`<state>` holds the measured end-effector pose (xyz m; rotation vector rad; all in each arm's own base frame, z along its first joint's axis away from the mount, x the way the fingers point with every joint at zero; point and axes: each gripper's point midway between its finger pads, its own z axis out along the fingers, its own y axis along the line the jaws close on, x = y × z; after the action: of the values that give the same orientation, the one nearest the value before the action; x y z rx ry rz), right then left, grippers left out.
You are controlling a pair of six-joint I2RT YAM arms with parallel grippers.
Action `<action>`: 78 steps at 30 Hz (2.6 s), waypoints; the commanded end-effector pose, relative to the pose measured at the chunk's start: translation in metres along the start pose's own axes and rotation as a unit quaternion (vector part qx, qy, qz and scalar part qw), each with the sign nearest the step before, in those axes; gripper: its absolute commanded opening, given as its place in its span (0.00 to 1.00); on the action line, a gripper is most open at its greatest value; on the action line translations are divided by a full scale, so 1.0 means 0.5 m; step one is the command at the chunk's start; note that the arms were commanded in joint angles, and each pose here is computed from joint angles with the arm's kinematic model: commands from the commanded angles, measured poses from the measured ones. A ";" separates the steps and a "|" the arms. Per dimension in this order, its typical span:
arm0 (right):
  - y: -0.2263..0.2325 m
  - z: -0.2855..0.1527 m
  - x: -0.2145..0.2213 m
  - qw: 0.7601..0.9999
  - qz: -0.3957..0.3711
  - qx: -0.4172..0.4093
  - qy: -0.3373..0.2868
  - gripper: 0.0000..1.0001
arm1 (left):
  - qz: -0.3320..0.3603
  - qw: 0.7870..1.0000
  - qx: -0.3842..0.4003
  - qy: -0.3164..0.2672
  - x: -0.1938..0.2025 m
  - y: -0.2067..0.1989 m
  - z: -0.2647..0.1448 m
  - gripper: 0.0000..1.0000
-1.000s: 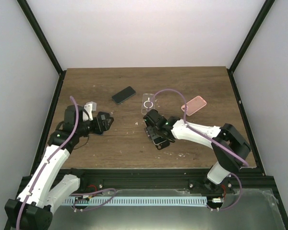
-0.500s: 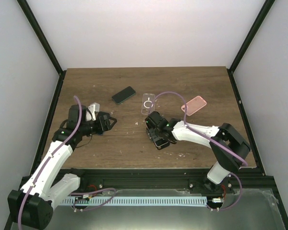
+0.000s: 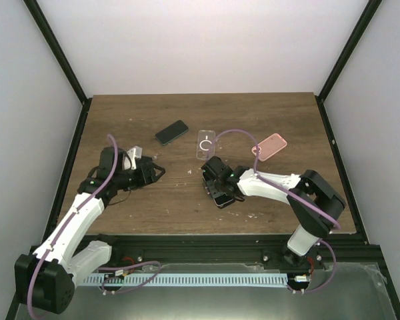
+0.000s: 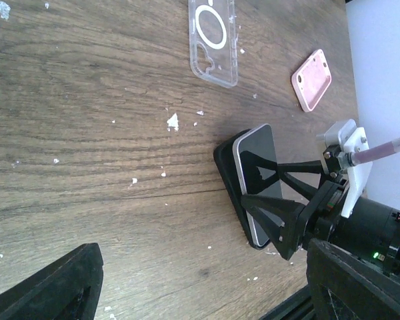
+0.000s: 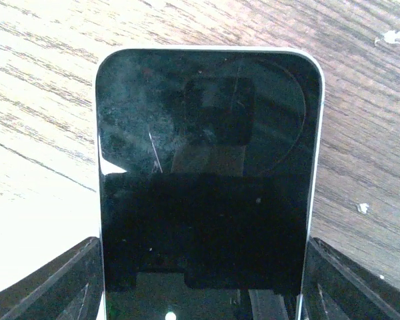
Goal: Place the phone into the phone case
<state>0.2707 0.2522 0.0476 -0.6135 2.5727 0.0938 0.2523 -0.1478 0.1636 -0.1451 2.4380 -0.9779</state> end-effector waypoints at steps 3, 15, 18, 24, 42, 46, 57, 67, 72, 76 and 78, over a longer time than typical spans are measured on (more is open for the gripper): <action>0.049 0.007 -0.023 0.997 0.059 -0.046 0.002 0.64 | 0.005 1.000 0.014 -0.003 -0.002 -0.007 0.001 0.84; 0.200 -0.039 -0.091 0.979 0.137 -0.149 -0.013 0.62 | 0.012 1.000 0.012 -0.006 -0.003 -0.009 -0.004 0.85; 0.174 -0.045 -0.086 0.985 0.114 -0.123 -0.028 0.62 | 0.008 1.000 0.011 -0.001 0.000 -0.006 -0.001 0.85; 0.124 -0.053 -0.078 0.993 0.073 -0.071 -0.060 0.62 | -0.001 1.000 0.014 -0.003 0.005 -0.002 0.002 0.85; 0.078 -0.008 -0.038 0.998 0.050 -0.003 -0.045 0.62 | -0.006 1.000 0.013 -0.002 0.011 0.005 0.005 0.84; 0.071 0.001 -0.023 0.998 0.054 0.004 -0.039 0.62 | -0.003 1.000 0.011 -0.001 0.013 0.005 0.004 0.84; 0.088 0.004 -0.012 0.997 0.067 -0.018 -0.036 0.62 | -0.005 1.000 0.011 -0.007 0.017 0.005 -0.004 0.84; 0.103 0.005 -0.032 0.996 0.073 -0.023 -0.041 0.62 | -0.002 1.000 0.010 -0.008 0.017 0.005 -0.005 0.84; 0.106 0.018 -0.027 0.997 0.072 -0.022 -0.034 0.63 | -0.002 1.000 0.008 -0.007 0.016 0.006 -0.005 0.85; 0.108 0.022 -0.026 0.997 0.072 -0.021 -0.032 0.63 | -0.002 1.000 0.008 -0.007 0.017 0.007 -0.004 0.85; 0.109 0.022 -0.027 0.997 0.072 -0.022 -0.033 0.64 | -0.002 1.000 0.008 -0.006 0.017 0.009 -0.003 0.85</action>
<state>0.2555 0.2924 0.0347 -0.4752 2.5790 0.1585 0.2449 -0.1469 0.1593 -0.1596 2.4251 -0.9970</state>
